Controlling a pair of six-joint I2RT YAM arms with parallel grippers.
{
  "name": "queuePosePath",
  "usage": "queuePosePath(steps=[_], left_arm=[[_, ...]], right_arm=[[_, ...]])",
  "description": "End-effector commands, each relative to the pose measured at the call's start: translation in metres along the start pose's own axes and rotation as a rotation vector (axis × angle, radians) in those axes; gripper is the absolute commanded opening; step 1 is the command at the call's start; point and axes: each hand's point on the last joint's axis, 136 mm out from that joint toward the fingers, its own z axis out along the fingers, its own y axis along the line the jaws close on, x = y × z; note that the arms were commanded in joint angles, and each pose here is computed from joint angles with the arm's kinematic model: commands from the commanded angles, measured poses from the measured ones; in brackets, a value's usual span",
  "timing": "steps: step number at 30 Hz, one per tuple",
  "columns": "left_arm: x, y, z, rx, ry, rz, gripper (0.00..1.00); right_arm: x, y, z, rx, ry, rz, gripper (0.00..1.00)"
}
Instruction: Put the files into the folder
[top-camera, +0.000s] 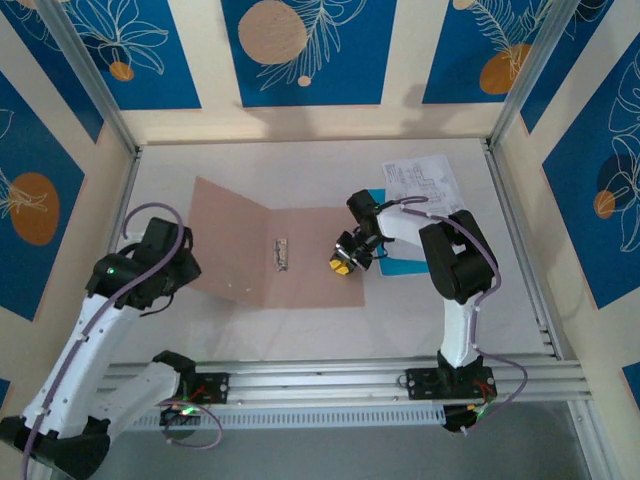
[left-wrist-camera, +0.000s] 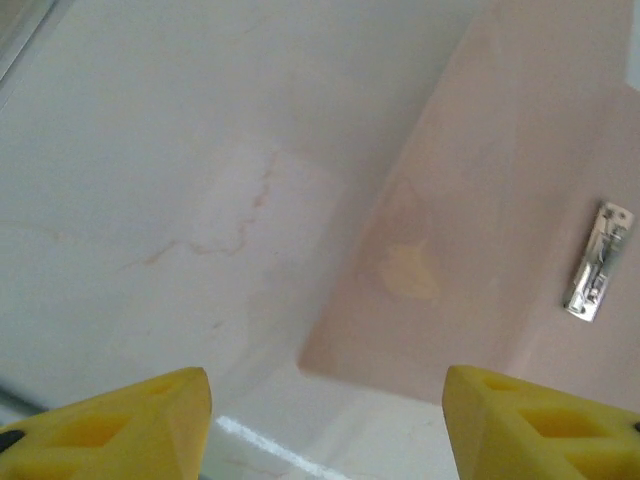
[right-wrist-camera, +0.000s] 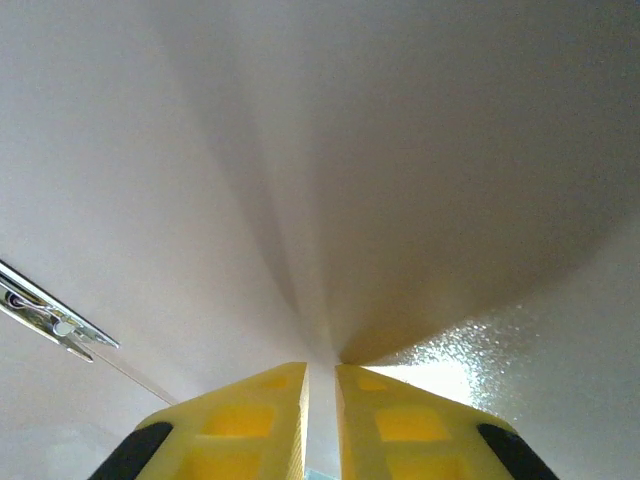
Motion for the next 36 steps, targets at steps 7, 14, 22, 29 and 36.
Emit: queuePosePath(steps=[7, 14, 22, 29, 36], left_arm=[[-0.020, -0.080, -0.022, 0.332, 0.110, -0.055, 0.56], [0.014, -0.175, 0.012, 0.458, 0.230, 0.203, 0.38], [0.085, -0.261, 0.077, 0.436, 0.410, 0.465, 0.25], [0.120, -0.305, 0.133, 0.408, 0.494, 0.564, 0.14], [0.139, -0.319, 0.177, 0.359, 0.545, 0.626, 0.12]], right_arm=[[-0.007, 0.029, -0.053, -0.029, -0.105, -0.089, 0.24], [-0.036, -0.006, -0.100, -0.024, -0.218, -0.051, 0.26], [-0.090, -0.034, -0.111, 0.027, -0.282, 0.019, 0.26], [-0.127, -0.029, -0.101, 0.082, -0.280, 0.053, 0.25], [-0.146, -0.035, -0.091, 0.115, -0.264, 0.092, 0.25]])
